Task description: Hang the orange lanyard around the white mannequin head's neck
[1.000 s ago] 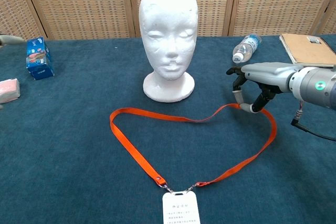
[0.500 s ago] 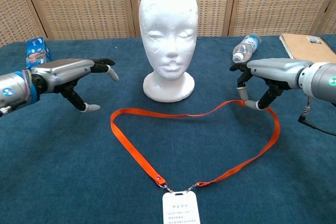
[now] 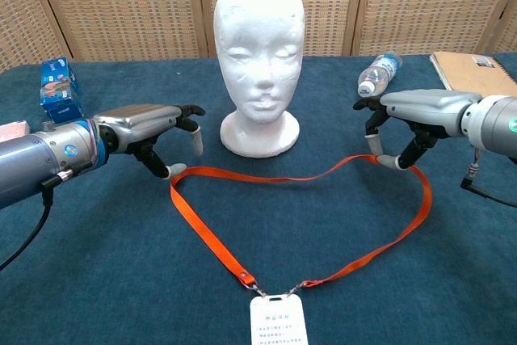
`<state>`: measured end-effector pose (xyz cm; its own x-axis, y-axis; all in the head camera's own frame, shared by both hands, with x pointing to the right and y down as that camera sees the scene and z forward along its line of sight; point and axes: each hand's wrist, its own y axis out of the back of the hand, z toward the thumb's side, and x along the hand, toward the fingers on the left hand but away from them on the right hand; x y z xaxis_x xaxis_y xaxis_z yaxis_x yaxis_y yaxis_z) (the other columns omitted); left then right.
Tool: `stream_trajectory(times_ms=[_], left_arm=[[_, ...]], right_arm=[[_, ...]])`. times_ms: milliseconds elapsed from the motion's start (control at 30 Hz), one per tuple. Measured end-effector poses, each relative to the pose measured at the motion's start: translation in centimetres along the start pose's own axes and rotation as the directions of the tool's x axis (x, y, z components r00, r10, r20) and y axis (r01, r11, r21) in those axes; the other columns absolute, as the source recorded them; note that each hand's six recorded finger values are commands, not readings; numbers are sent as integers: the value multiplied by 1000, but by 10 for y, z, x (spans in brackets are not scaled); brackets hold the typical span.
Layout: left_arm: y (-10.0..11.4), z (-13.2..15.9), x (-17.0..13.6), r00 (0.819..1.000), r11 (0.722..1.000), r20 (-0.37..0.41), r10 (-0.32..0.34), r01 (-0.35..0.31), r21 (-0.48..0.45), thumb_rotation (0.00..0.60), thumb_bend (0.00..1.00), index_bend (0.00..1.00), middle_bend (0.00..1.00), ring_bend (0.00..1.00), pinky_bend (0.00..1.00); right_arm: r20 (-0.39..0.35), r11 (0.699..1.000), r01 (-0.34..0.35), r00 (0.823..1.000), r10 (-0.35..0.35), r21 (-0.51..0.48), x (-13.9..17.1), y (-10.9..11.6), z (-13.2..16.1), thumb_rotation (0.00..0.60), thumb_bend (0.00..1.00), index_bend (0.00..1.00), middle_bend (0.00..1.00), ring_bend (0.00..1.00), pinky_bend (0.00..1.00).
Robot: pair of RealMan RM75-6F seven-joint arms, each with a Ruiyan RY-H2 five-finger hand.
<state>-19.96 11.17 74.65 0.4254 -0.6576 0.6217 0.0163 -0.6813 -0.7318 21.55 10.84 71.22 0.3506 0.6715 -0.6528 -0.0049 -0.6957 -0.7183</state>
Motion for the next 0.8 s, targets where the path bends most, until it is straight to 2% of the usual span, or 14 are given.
stream_trajectory(times_ms=[100,400,467,633,800], left_arm=[[-6,4,4,1000,1000,-3,-12,12,-3,600,434,462,0,0,0],[-15,10,11,1000,1000,-9,-26,26,0,600,434,478,0,0,0],[-16,11,11,1000,1000,-8,-27,27,3,600,434,516,0,0,0],[-18,14,12,1000,1000,-3,-15,15,10,600,442,688,0,0,0],[-17,15,11,1000,1000,4,3,-3,14,600,443,738,0,0,0]], right_arm=[[0,1000,0,1000,0,-6,0,0,-1,600,699,739,22,0,0],[1,1000,-4,1000,4,-17,1,0,-5,600,700,740,27,0,0],[1,1000,-3,1000,3,-19,1,0,-6,600,700,740,27,0,0],[1,1000,-3,1000,3,-22,1,0,-7,600,700,740,30,0,0],[-1,1000,-5,1000,5,-25,3,-1,-8,600,701,741,31,0,0]])
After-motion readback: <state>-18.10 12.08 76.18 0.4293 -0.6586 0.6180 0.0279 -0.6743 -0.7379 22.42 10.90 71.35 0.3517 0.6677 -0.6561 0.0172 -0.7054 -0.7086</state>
